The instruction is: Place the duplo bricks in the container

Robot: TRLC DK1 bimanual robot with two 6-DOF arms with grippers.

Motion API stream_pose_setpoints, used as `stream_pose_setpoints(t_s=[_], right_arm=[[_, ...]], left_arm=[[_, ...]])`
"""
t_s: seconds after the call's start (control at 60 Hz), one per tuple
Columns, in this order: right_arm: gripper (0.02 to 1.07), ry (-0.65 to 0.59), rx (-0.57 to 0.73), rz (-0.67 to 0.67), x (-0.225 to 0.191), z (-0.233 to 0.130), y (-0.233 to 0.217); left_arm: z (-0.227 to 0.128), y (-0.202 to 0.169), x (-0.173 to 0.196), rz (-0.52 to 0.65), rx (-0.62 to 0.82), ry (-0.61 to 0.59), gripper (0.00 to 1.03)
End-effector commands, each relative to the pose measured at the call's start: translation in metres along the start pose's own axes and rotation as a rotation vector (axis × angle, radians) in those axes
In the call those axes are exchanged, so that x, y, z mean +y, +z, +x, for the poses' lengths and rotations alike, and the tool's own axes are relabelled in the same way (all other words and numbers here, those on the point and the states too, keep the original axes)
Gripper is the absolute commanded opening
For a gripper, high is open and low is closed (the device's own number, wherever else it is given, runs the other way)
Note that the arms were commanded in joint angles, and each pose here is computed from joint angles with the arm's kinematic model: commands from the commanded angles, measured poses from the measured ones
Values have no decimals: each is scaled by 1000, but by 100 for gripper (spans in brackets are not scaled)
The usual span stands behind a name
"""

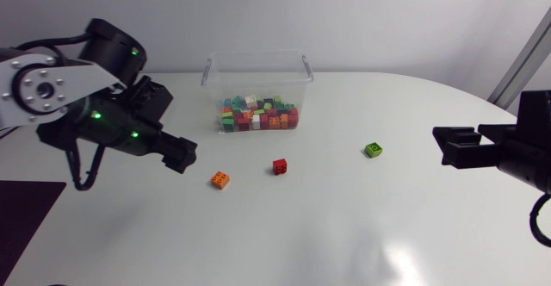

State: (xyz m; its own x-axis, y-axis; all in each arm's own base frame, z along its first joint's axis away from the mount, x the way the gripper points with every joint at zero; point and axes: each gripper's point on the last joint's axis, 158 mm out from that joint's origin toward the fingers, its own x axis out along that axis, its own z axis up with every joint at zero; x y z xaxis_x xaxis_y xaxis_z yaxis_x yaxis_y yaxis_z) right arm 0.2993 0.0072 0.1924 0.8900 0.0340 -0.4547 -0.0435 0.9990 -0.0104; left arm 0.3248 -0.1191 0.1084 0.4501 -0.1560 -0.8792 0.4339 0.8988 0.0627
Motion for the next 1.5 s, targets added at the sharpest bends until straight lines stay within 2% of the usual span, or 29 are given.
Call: stream_pose_setpoints(t_s=[0.0,0.067,0.233,0.35,0.5,0.55,0.767,0.817,1.0,1.05,1.15,1.267,1.483], right_arm=[[103,21,47,10,2,5,1],[103,30,73,27,-1,9,-1],[102,94,129,70,-4,23,2],[102,105,240,-16,-11,36,-2],[102,134,305,-160,-14,43,-3],[102,153,287,-203,-11,45,-2],[102,203,364,-223,-4,67,-5],[102,215,376,-228,-3,70,-5],[102,230,412,-232,-4,85,-9],[102,232,419,-232,-4,88,-10],[101,236,428,-232,-4,95,-9],[99,244,444,-231,-4,106,-10],[99,250,463,-230,-5,120,-11]], left_arm=[[19,-1,-5,44,88,-16,95],[36,-7,-6,59,182,-30,95],[67,-10,-4,77,310,-48,94],[80,-3,-7,98,326,-54,93],[98,-3,-14,118,363,-65,91],[103,-6,-16,126,376,-69,91],[120,-12,-23,153,398,-80,87],[122,-10,-23,155,390,-80,82],[132,-9,-25,164,395,-83,82],[137,-11,-27,167,398,-84,77],[144,-13,-30,175,399,-87,77],[148,-12,-32,174,395,-96,63],[155,-18,-33,174,421,-101,56]])
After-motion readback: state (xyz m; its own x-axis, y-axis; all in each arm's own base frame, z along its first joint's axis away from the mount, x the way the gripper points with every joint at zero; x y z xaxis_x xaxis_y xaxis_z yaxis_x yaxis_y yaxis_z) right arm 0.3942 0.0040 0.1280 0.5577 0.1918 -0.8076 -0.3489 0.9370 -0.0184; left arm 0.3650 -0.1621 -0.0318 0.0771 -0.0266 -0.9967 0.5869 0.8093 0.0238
